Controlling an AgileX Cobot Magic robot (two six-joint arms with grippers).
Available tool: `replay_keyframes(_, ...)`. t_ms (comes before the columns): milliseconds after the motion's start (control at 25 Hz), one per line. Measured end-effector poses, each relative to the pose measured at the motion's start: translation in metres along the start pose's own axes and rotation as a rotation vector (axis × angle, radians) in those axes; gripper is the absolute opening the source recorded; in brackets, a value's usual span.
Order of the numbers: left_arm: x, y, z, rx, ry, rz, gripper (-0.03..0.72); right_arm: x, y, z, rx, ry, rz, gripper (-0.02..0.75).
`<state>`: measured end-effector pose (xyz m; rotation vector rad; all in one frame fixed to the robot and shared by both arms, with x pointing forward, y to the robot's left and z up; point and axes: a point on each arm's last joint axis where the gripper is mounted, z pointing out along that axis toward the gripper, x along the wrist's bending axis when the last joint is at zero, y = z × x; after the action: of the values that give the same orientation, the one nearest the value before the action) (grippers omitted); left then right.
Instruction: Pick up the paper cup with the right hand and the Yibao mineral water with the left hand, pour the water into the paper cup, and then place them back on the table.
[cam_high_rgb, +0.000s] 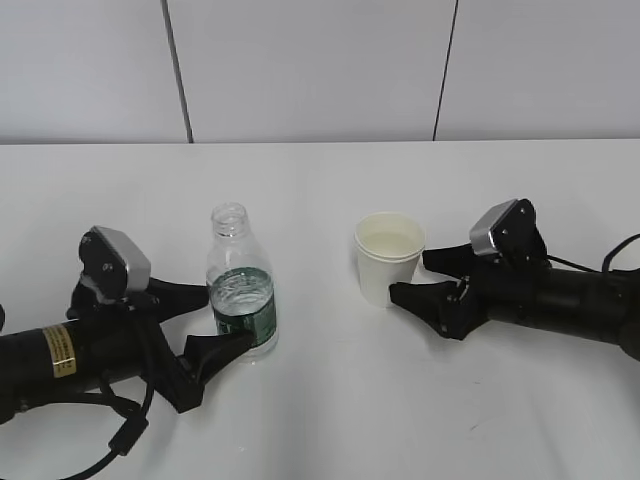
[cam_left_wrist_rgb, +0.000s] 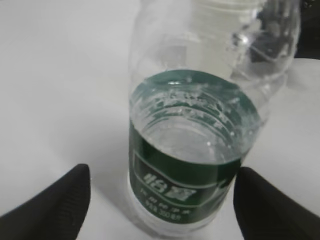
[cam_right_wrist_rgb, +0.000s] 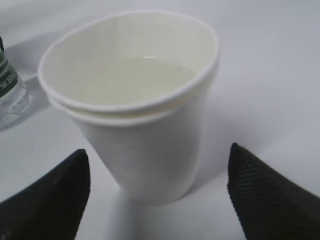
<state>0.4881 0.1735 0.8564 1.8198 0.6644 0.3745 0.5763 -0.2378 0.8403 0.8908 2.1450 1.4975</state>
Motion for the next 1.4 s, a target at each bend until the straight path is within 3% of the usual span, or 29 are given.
replay_keyframes(360,0.011,-0.002,-0.012,0.002,0.061,-0.023,0.535,-0.011,-0.011,-0.023,0.020,-0.075,0.046,0.650)
replay_keyframes(800,0.040,-0.006,-0.027,-0.011,0.223,-0.067,0.535,-0.023,-0.010,-0.026,0.005,-0.198,0.069,0.627)
replay_keyframes(960,0.054,-0.007,-0.035,-0.017,0.330,-0.083,0.533,-0.031,-0.011,-0.028,0.014,-0.290,0.074,0.623)
replay_keyframes(1120,0.070,-0.008,-0.043,-0.033,0.506,-0.145,0.532,-0.043,-0.011,-0.033,0.002,-0.431,0.105,0.617)
replay_keyframes(1400,0.087,-0.011,-0.056,-0.009,0.742,-0.126,0.532,-0.063,-0.013,-0.045,-0.023,-0.689,0.195,0.613)
